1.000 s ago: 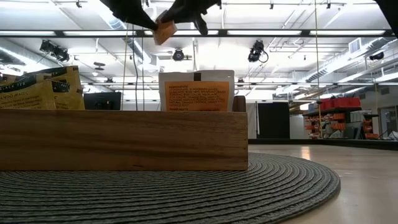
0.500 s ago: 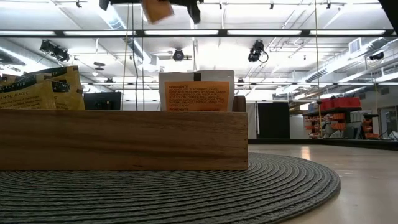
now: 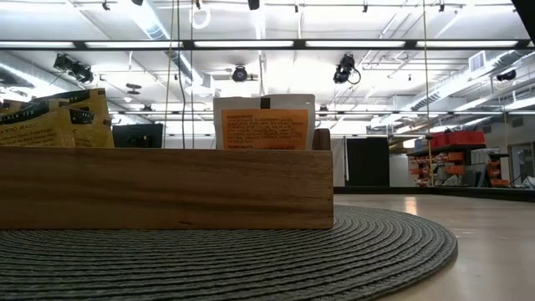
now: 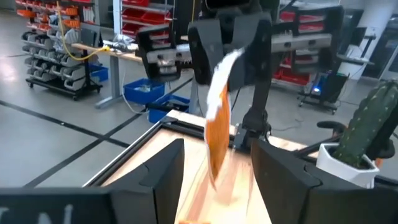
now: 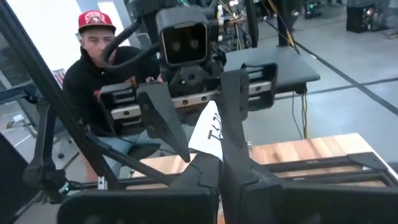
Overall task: Pick & Place Tea
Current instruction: Put the orange white tea bag into the right section of the wooden organizer
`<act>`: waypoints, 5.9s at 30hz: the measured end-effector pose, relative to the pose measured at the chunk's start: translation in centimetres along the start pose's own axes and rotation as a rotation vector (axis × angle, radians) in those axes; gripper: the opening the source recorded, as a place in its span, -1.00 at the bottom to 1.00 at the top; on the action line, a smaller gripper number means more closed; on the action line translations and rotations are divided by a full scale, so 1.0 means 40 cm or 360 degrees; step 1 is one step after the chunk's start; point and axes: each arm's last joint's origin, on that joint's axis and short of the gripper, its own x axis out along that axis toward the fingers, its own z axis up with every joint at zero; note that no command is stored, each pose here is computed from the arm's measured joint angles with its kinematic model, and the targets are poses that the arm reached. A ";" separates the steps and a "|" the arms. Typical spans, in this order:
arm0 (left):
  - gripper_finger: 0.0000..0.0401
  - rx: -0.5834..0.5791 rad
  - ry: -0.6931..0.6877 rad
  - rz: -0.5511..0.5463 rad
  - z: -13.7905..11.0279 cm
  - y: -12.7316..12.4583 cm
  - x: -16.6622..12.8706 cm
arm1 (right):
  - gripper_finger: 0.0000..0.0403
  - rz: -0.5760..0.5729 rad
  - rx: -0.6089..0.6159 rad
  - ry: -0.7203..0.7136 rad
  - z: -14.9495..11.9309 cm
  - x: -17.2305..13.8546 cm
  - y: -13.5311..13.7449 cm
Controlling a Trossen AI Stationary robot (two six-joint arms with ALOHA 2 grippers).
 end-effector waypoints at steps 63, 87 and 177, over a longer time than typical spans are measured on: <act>-0.98 0.0278 0.0463 0.0061 -0.088 -0.008 0.064 | -0.14 -0.0292 -0.0259 0.0595 -0.005 0.045 0.064; -0.97 0.0316 0.0547 0.0070 -0.126 -0.026 0.133 | -0.39 -0.0324 -0.0171 0.0907 -0.070 0.053 0.040; -0.77 0.0250 0.0772 0.0061 -0.125 0.009 0.024 | -1.00 -0.0455 -0.0188 0.1444 -0.660 0.102 0.438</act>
